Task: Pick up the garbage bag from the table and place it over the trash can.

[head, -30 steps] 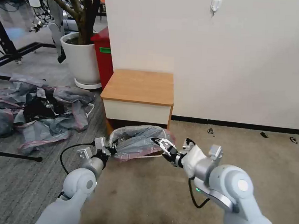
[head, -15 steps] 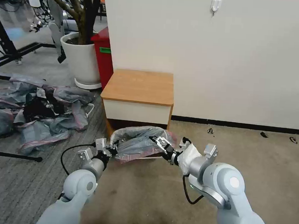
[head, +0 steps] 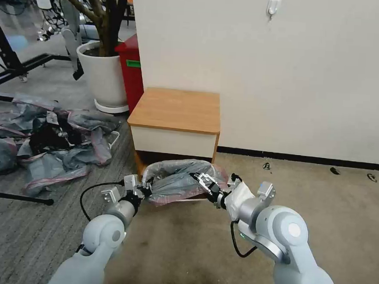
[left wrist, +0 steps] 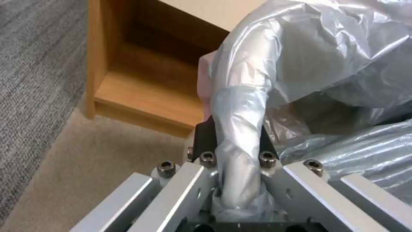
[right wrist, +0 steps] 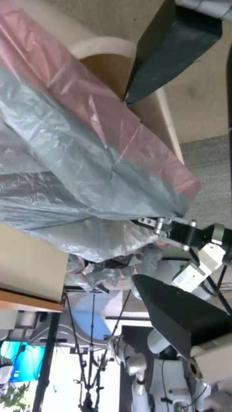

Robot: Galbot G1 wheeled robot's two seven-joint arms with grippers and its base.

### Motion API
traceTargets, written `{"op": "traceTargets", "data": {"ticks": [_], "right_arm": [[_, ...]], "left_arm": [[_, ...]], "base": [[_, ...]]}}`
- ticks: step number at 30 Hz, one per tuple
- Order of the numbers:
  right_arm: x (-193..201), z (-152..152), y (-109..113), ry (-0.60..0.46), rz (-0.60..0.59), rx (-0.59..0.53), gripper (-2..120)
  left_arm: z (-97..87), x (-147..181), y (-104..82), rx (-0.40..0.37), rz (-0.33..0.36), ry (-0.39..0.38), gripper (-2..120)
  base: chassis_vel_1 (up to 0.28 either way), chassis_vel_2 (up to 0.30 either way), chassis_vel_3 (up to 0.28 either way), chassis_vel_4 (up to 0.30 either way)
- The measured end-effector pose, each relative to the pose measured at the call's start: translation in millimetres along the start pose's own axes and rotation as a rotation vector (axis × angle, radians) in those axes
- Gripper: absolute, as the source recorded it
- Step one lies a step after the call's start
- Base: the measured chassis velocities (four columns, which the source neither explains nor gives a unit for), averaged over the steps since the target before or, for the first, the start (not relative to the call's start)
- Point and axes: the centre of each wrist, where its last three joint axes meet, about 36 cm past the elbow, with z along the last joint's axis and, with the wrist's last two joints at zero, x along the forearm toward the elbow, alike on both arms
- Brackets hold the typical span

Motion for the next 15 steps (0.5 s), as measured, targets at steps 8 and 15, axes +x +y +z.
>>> {"op": "traceTargets", "data": {"ticks": [8,15], "right_arm": [[-4.2,3.6,-1.6,0.0,0.019,0.017,100],[-8.8,5.7,-3.1,-0.007,0.015,0.012,100]], "left_arm": [[-0.7,0.7,-1.8,0.001,0.004,-0.003,3],[0.1,2.4,-3.6,0.003,0.008,-0.002,3]], "base": [[0.0,0.0,0.0,0.0],[0.0,0.0,0.0,0.0]]}}
